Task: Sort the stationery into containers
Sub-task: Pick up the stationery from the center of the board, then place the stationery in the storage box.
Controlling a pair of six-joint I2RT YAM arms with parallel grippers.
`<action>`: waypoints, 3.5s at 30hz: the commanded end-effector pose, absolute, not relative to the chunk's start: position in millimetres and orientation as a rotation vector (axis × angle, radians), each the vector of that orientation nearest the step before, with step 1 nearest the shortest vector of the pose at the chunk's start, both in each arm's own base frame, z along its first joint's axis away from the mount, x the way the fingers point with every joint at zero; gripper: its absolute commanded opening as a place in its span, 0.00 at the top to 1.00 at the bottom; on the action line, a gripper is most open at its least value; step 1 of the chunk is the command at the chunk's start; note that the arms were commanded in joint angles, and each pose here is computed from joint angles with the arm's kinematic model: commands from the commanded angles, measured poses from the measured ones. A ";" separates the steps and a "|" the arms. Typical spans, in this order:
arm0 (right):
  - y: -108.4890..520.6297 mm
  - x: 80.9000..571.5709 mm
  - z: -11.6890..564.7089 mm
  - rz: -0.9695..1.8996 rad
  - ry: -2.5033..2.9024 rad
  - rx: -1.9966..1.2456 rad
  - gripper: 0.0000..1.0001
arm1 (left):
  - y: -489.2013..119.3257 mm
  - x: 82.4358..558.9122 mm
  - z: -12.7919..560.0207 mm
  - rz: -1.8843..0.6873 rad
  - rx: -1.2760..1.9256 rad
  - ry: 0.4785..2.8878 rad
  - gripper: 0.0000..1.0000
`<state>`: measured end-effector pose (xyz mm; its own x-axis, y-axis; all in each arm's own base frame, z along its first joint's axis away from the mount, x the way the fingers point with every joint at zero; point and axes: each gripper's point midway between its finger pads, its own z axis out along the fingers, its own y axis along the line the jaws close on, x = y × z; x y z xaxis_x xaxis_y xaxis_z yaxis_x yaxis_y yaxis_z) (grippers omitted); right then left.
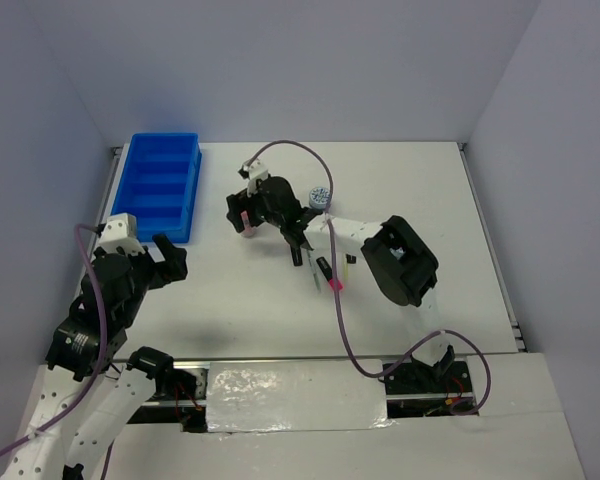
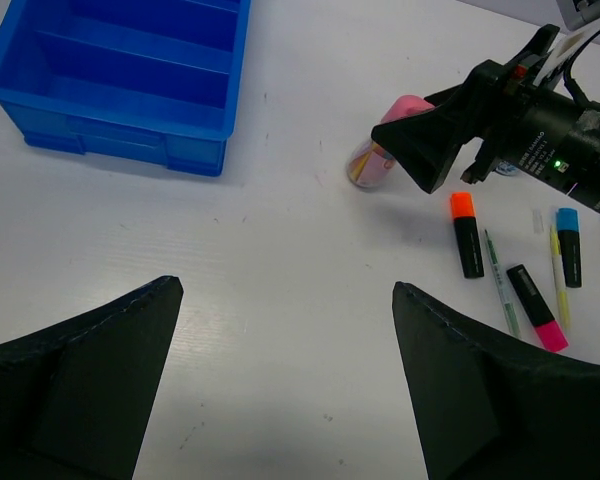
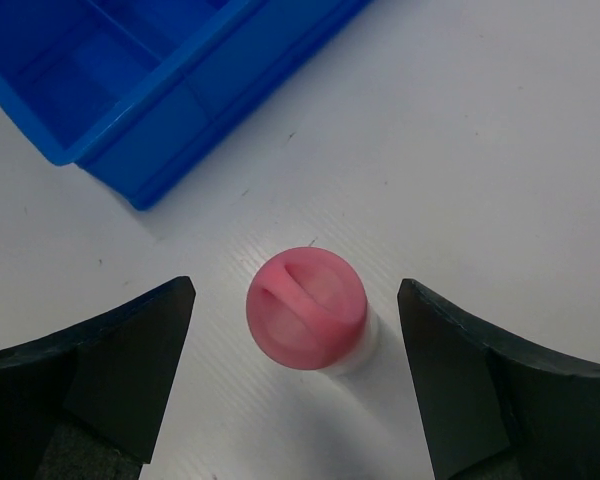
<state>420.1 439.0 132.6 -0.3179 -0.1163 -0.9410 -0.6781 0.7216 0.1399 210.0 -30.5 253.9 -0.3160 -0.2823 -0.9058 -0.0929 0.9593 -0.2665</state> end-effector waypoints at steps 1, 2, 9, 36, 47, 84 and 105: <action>455.1 415.8 145.2 0.718 1.778 -0.635 0.10 | -33.0 215.0 262.5 -0.205 -0.246 1.857 0.01; 455.2 417.2 143.3 0.714 1.787 -0.628 0.11 | -33.4 215.1 262.9 -0.207 -0.245 1.855 0.01; 462.1 432.1 124.7 0.666 1.860 -0.611 0.22 | -34.2 215.0 262.8 -0.211 -0.242 1.856 0.01; 354.1 224.4 325.7 1.363 1.680 -0.679 1.00 | -142.3 227.5 284.5 -0.725 0.215 1.855 0.01; 286.8 160.4 386.3 1.478 1.606 -0.649 1.00 | -238.5 172.1 363.0 -1.216 0.789 1.655 0.01; 285.1 185.1 376.6 1.395 1.609 -0.520 0.00 | -304.4 185.3 329.3 -0.964 0.842 1.838 1.00; 155.7 226.7 359.3 0.998 1.505 0.076 0.00 | -96.3 407.4 284.1 -0.526 -0.623 2.014 1.00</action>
